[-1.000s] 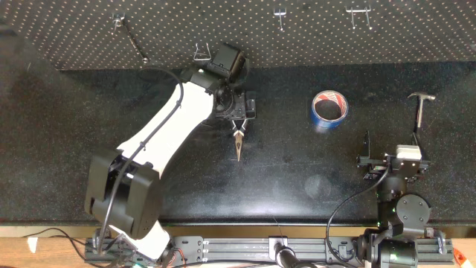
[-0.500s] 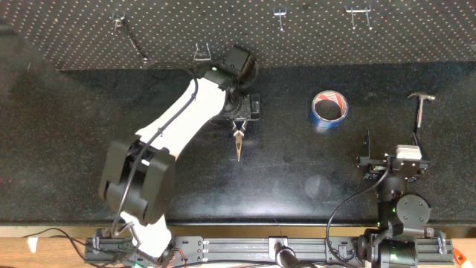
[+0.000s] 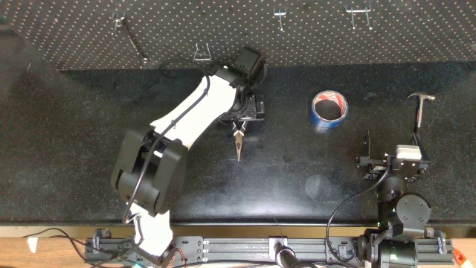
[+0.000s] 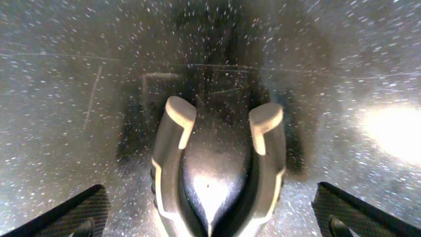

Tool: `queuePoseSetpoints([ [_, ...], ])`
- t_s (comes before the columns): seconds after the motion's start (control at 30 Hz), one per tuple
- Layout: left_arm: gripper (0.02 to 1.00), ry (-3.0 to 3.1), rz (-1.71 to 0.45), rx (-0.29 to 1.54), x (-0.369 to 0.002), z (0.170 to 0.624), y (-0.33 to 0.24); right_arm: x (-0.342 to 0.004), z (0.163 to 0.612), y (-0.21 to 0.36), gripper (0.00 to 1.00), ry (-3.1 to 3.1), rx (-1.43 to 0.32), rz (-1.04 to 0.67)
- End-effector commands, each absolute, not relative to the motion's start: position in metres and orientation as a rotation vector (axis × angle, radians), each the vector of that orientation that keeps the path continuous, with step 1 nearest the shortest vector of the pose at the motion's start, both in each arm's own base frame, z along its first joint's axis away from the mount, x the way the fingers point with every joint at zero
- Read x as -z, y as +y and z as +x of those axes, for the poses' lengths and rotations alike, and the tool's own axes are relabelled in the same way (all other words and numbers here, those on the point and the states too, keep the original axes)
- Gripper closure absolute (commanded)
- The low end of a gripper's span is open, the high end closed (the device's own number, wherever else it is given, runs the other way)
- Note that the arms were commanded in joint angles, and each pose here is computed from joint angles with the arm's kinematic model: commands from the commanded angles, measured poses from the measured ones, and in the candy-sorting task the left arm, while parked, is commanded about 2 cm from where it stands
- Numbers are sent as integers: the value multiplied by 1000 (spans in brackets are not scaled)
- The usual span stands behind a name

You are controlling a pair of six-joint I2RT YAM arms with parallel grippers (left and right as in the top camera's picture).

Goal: Place Tools Onto Pegboard

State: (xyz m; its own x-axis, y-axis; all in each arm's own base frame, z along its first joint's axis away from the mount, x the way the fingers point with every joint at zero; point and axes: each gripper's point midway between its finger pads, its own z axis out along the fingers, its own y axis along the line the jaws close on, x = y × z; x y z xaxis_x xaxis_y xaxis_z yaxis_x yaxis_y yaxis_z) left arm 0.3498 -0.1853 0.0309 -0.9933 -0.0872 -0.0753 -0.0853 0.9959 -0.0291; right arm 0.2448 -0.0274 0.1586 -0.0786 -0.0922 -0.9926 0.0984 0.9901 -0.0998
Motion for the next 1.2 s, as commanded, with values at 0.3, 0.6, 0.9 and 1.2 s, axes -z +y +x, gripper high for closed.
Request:
queuePoseSetpoints([
  [0.3, 23, 3077, -29, 122, -26, 353, -201, -157, 245, -27, 25, 1643, 160, -8],
  [0.6, 23, 3075, 18, 41, -25, 352, -191, -157, 245, -27, 25, 1643, 160, -8],
  [0.9, 25, 3053, -2, 28, -25, 357, -190, -157, 245, -27, 25, 1643, 161, -8],
  [1.2, 23, 3041, -41, 39, -25, 360, -191, -157, 245, -27, 25, 1643, 160, -8],
])
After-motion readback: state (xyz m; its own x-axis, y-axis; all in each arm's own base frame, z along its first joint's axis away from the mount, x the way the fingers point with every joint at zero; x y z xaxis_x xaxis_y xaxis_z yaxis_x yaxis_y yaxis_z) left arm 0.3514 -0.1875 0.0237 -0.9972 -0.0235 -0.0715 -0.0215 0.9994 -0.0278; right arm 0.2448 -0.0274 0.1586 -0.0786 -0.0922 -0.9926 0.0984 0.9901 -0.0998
